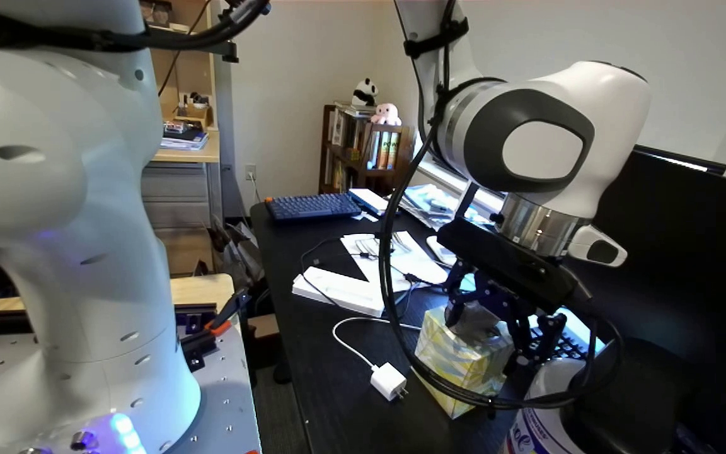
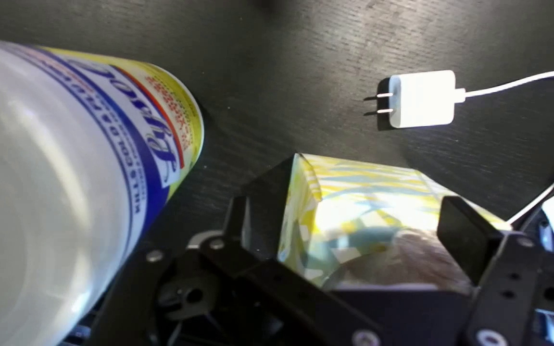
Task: Remove the object thats on top of the box and place it on the table
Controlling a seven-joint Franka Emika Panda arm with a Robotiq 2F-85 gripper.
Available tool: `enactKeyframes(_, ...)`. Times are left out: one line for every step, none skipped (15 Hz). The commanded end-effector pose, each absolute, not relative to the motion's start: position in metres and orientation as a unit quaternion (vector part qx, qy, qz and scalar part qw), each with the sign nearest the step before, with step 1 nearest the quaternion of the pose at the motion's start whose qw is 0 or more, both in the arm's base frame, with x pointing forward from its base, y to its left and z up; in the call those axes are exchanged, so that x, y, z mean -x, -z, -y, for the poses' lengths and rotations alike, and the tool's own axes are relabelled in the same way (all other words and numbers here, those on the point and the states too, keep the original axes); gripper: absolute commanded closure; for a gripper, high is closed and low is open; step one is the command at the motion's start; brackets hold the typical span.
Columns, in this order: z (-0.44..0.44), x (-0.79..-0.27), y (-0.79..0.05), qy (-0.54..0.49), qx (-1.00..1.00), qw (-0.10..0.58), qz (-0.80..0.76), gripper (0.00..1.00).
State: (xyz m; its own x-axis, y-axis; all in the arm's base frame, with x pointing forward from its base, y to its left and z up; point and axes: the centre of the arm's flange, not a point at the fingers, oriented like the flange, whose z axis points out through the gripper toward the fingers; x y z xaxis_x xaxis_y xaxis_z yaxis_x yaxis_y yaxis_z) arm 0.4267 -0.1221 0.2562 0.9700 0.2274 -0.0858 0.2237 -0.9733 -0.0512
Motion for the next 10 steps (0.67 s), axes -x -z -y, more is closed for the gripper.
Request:
enactKeyframes(0.088,-0.389,-0.328,-0.038,0.988,0.048,0.142,0.0)
enactKeyframes(0.081,-0.385,-0.344,-0.038,0.987,0.051,0.148,0.0)
enactKeyframes(0.074,-0.381,-0.362,-0.047,0.986,0.051,0.154,0.0)
enactKeyframes(0.068,-0.374,-0.381,-0.042,0.986,0.057,0.154,0.0)
enactKeyframes(0.083,-0.401,-0.337,-0.057,0.986,0.043,0.151,0.0)
enactKeyframes(0.078,-0.395,-0.356,-0.052,0.985,0.045,0.157,0.0)
enactKeyframes(0.075,-0.389,-0.369,-0.046,0.985,0.046,0.16,0.0)
enactKeyframes(0.074,-0.385,-0.375,-0.04,0.985,0.045,0.161,0.0)
enactKeyframes(0.073,-0.382,-0.375,-0.038,0.985,0.045,0.161,0.0)
enactKeyframes(0.073,-0.381,-0.374,-0.04,0.985,0.046,0.161,0.0)
